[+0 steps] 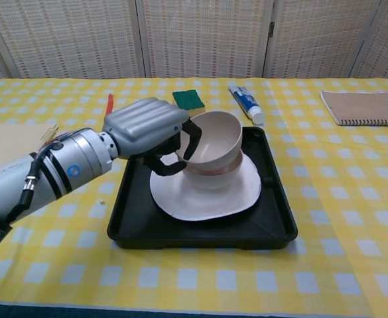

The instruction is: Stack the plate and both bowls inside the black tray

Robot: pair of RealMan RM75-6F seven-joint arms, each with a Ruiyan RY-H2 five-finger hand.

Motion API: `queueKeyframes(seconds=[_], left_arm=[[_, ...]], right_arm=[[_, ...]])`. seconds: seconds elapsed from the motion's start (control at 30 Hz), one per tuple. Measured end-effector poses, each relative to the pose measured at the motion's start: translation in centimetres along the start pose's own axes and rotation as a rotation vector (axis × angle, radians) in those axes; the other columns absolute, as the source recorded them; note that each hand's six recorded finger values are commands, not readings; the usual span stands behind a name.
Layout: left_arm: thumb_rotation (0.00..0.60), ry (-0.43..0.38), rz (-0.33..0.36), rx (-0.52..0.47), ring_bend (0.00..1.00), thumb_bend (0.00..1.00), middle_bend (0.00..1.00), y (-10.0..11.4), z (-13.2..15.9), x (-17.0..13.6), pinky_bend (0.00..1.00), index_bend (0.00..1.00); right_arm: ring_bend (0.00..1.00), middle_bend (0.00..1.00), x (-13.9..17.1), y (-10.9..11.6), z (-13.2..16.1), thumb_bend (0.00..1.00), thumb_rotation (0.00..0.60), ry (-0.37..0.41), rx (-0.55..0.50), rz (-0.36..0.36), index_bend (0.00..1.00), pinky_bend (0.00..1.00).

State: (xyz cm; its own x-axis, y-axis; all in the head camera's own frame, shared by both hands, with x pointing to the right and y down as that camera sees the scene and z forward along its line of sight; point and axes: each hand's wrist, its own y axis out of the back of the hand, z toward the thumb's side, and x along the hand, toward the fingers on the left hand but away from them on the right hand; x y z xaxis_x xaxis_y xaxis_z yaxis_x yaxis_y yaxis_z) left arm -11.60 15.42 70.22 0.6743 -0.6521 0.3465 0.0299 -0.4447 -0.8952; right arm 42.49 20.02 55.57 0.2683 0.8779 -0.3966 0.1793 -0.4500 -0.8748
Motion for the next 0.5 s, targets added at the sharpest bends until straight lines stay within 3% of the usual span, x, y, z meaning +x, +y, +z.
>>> queueKeyframes(seconds=[0.23,0.5], left_arm=[[0.600,-0.008,-0.007,0.015,0.97,0.47,1.00,-0.3,0.5,-0.1,1.00,0.62],[0.600,-0.010,0.006,-0.001,0.97,0.45,1.00,0.2,0.6,-0.3,1.00,0.28]], right_arm=[[0.00,0.00,0.5,-0.6,1.2,0.40,0.600,0.054,-0.039,0.058,0.00,0.00],[0.00,0.00,0.4,-0.6,1.0,0.40,0.600,0.047,-0.038,0.063,0.00,0.00]])
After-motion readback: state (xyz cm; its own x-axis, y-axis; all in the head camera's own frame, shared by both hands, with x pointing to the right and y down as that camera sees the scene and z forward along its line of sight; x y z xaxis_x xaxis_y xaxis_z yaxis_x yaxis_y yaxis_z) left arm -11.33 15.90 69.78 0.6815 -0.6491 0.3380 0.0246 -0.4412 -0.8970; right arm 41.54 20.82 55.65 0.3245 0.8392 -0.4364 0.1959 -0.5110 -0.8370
